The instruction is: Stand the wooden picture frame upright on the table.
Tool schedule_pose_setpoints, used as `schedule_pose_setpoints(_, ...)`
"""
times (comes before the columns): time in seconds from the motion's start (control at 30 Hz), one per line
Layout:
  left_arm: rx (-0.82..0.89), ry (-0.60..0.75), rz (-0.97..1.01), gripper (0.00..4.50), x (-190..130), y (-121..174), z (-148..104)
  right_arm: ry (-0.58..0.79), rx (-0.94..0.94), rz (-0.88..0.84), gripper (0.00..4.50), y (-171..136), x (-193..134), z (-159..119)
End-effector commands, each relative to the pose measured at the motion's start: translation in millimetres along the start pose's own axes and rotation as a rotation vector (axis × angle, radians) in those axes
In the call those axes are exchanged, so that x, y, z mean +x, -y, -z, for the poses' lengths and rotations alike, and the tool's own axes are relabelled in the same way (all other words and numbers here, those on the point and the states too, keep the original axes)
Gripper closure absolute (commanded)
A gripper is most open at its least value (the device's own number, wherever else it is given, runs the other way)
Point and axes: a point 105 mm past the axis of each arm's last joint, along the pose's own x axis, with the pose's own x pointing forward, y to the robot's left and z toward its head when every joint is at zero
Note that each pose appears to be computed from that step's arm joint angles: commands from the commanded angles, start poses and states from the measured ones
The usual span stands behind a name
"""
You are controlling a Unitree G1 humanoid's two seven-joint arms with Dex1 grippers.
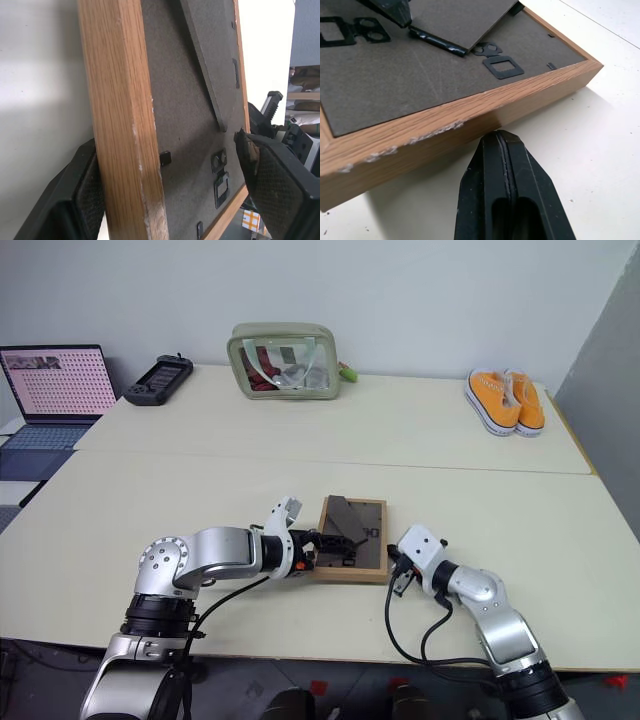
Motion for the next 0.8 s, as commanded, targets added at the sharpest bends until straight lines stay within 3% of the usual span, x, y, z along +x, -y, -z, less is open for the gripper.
schedule_pose_setpoints(0.03, -0.021, -0.003, 0.016, 0.55, 2, 1, -1, 0.034, -0.050, 0.012, 4.50, 7, -5, -11)
schedule_pose_setpoints(0.2, -0.007, -0.004, 0.055, 0.55, 1, 8, -4, 0.030, -0.053, 0.014, 4.50, 8, -6, -9)
schedule_pose_setpoints(0.3, 0.006, 0.001, 0.090, 0.97, 0, 15, -7, 0.032, -0.055, 0.018, 4.50, 9, -5, -10)
schedule_pose_setpoints(0.63, 0.012, 0.012, 0.133, 3.13, -2, 24, -12, 0.035, -0.058, 0.026, 4.50, 9, -4, -9)
schedule_pose_setpoints(0.8, 0.024, 0.017, 0.169, 3.23, -3, 31, -13, 0.038, -0.060, 0.028, 4.50, 10, -4, -9)
